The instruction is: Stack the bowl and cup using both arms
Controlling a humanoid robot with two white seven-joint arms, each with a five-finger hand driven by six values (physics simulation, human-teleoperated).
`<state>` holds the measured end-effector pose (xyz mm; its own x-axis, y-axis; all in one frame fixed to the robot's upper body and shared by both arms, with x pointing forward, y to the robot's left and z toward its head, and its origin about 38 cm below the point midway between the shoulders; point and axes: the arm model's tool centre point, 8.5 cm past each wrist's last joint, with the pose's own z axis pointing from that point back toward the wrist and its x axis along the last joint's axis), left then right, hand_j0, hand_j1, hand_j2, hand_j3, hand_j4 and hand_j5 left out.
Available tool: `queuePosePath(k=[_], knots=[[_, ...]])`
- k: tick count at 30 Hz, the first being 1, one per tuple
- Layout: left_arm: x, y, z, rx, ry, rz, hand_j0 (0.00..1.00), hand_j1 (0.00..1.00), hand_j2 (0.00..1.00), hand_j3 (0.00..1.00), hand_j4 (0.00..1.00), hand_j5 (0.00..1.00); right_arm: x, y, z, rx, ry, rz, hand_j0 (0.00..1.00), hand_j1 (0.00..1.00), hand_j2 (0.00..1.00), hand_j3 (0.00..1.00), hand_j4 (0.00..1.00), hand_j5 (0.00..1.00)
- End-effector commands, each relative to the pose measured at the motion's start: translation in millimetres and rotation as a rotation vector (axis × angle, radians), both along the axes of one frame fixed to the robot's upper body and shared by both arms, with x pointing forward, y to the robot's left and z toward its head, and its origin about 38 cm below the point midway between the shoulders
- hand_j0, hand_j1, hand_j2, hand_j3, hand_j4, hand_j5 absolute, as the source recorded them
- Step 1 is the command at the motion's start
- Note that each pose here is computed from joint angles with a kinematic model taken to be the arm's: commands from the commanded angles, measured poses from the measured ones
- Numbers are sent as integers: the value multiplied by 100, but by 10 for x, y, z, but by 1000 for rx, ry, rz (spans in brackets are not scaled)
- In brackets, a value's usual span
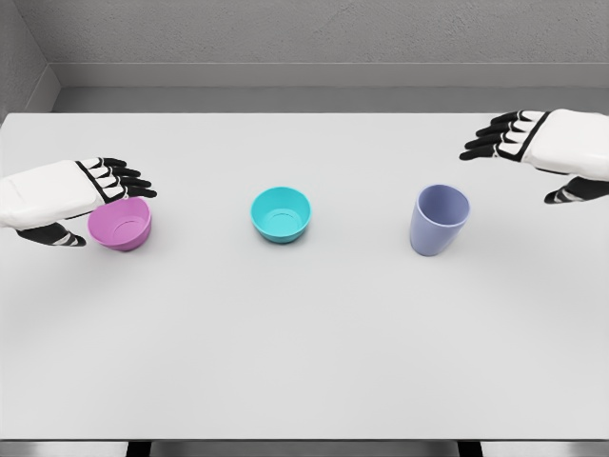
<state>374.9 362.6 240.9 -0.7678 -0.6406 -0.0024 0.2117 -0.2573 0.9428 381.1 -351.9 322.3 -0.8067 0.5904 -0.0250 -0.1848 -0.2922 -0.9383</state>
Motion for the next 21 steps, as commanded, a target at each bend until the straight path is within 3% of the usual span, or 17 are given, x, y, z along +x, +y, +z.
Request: queuePosePath(k=[1,6,10,12,14,18,19,21], knots=[[-1,0,7,-5,1,1,100,100,100,100,100,100,-5,10,3,5,3,2,100,100,100,100,100,100],[-1,1,4,-3,3,1,100,100,100,100,100,100,10,26,-3,17,2,4,100,100,100,100,100,100],[50,-75,10,80,43,-30,100,100,100,100,100,100,119,-117,186,32,-38,-44,100,100,100,100,100,100],[85,-114,-13,120,69,-46,100,100,100,100,100,100,112,-139,177,0,-42,-51,100,100,100,100,100,100],[75,-104,-62,173,111,-47,100,100,100,100,100,100,140,-40,130,30,-39,-29,100,100,100,100,100,100],[114,-156,-44,200,115,-65,100,100,100,100,100,100,164,36,55,42,-23,-13,100,100,100,100,100,100],[123,-147,-32,203,113,-62,100,100,100,100,100,100,162,39,75,48,-28,-12,100,100,100,100,100,100],[154,-131,-27,193,115,-53,100,100,100,100,100,100,147,-98,280,64,-80,-46,100,100,100,100,100,100]])
